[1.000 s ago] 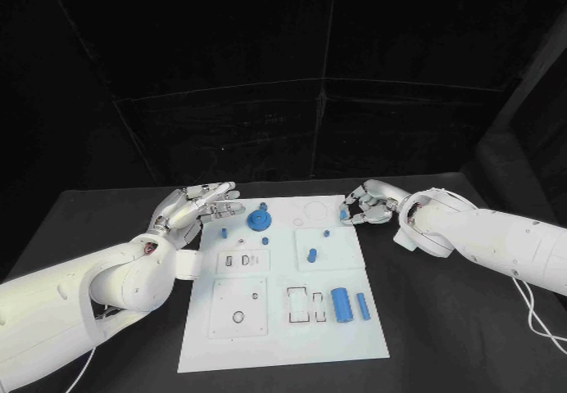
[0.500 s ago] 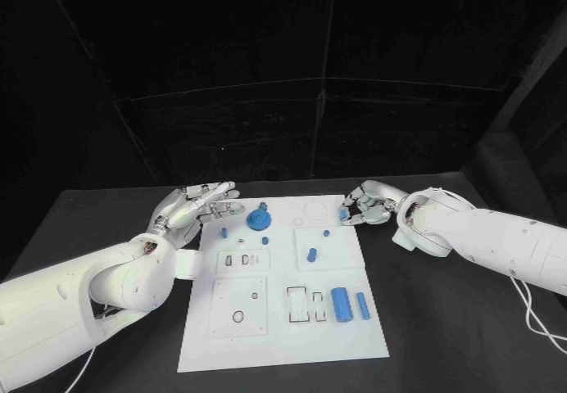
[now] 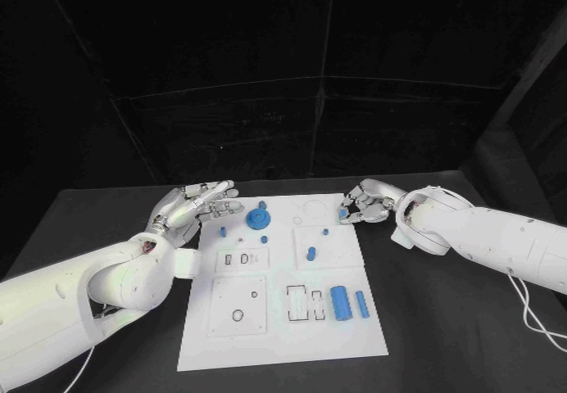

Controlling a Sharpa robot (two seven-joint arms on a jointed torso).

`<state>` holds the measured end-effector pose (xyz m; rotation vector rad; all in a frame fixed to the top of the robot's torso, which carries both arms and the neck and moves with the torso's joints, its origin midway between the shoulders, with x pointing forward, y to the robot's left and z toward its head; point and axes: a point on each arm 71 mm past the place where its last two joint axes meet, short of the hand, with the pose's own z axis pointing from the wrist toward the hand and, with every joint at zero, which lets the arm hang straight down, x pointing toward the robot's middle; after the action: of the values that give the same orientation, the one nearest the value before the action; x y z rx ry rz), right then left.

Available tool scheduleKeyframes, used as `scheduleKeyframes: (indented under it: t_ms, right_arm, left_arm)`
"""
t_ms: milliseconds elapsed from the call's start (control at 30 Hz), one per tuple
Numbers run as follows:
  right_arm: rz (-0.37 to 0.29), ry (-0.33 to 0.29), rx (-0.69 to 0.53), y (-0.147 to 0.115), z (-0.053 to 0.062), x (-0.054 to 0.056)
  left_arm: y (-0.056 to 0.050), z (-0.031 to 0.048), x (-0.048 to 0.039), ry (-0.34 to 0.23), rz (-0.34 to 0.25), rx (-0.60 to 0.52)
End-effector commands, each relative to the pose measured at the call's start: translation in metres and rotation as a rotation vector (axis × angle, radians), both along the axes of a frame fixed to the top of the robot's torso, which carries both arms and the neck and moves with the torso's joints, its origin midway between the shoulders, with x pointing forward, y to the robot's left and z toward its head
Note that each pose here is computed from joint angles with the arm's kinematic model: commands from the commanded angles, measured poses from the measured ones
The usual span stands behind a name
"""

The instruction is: Assemble the parts on the task board

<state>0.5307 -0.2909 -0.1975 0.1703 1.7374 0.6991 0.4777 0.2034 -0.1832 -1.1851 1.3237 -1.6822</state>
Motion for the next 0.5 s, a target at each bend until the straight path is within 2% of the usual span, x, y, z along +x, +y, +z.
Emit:
scheduleKeyframes:
  t_ms: [33,200,300,400,500]
  right_arm:
    - [-0.005,-0.049,0.023,0.001,0.005,0.0]
    - [-0.024,-0.074,0.049,0.002,0.009,-0.003]
    - [-0.031,-0.081,0.054,0.007,0.014,-0.009]
    - [-0.041,-0.089,0.041,0.016,0.019,-0.013]
    - [-0.036,-0.095,0.017,0.04,0.027,-0.02]
  left_arm:
    - [-0.001,0.0011,-0.0004,-0.005,-0.014,-0.006]
    - [-0.001,0.0014,-0.001,-0.004,-0.013,-0.005]
    - [0.0,0.0018,-0.0019,-0.004,-0.012,-0.004]
    - [-0.001,0.0017,-0.0016,-0.004,-0.012,-0.004]
    - [-0.002,0.0018,-0.0018,-0.004,-0.013,-0.005]
